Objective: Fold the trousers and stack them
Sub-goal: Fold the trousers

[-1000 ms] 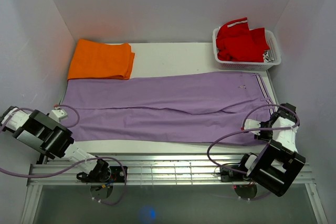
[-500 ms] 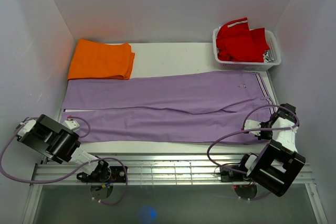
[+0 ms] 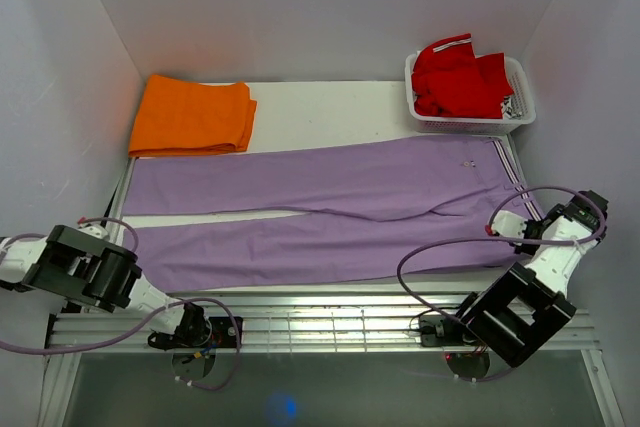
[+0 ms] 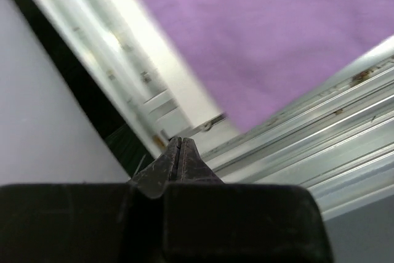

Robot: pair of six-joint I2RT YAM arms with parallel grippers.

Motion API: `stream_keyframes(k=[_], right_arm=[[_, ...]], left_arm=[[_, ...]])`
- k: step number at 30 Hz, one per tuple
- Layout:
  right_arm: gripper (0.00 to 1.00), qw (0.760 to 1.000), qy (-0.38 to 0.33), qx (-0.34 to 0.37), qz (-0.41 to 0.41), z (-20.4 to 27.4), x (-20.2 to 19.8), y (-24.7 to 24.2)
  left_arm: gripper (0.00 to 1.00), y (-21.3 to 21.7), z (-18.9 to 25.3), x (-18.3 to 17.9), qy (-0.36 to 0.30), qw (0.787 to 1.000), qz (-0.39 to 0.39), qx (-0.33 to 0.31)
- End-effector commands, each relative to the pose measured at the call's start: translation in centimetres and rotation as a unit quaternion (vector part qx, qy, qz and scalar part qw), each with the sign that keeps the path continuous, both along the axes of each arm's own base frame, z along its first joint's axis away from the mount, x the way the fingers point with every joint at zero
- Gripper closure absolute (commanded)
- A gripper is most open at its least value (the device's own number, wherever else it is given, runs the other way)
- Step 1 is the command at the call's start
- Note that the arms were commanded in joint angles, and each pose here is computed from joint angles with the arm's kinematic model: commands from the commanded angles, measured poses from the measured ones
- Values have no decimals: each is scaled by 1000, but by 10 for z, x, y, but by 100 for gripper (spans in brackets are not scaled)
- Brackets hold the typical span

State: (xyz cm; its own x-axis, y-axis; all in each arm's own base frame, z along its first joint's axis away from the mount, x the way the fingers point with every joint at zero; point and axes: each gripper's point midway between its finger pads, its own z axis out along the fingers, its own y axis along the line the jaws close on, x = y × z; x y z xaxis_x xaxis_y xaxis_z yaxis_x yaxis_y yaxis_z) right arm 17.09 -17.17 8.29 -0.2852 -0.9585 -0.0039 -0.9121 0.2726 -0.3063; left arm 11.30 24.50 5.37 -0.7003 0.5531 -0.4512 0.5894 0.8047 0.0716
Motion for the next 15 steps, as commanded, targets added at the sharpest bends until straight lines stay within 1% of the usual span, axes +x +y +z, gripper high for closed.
stream_keyframes(k=[1, 2, 3, 4, 6, 7, 8, 10, 11, 12, 13, 14, 15], right_arm=[[92, 998, -30, -13, 61, 32, 7, -10], [92, 998, -28, -5, 50, 33, 2, -13], [92, 998, -36, -9, 47, 39, 3, -17], [92, 998, -39, 3, 48, 40, 3, -15], [92, 998, -56, -2, 36, 57, 2, -25], [92, 998, -56, 13, 36, 58, 1, -22], [92, 998, -58, 13, 32, 63, 1, -25], [92, 998, -48, 23, 30, 57, -3, -22], [92, 998, -47, 19, 39, 55, -3, -21], [92, 998, -38, 25, 41, 43, -7, -17], [92, 998, -40, 14, 46, 42, -9, -16], [92, 998, -40, 7, 51, 39, -10, -15], [92, 997, -42, -4, 60, 32, -11, -14]], left_arm=[[100, 15, 47, 19, -146, 977, -140, 63], [100, 25, 57, 17, -153, 977, -126, 74], [100, 27, 61, 20, -163, 976, -120, 77], [100, 30, 64, 17, -167, 976, -112, 81], [100, 29, 71, 17, -178, 974, -106, 91], [100, 28, 72, 17, -181, 974, -104, 93], [100, 25, 74, 15, -175, 973, -109, 99], [100, 2, 59, 9, -167, 970, -150, 97], [91, -9, 52, 5, -159, 967, -172, 100], [84, -32, 40, -4, -140, 966, -196, 92], [79, -43, 37, -3, -137, 964, -210, 88], [68, -51, 34, -3, -132, 963, -219, 84], [61, -69, 27, -3, -122, 961, -238, 75]])
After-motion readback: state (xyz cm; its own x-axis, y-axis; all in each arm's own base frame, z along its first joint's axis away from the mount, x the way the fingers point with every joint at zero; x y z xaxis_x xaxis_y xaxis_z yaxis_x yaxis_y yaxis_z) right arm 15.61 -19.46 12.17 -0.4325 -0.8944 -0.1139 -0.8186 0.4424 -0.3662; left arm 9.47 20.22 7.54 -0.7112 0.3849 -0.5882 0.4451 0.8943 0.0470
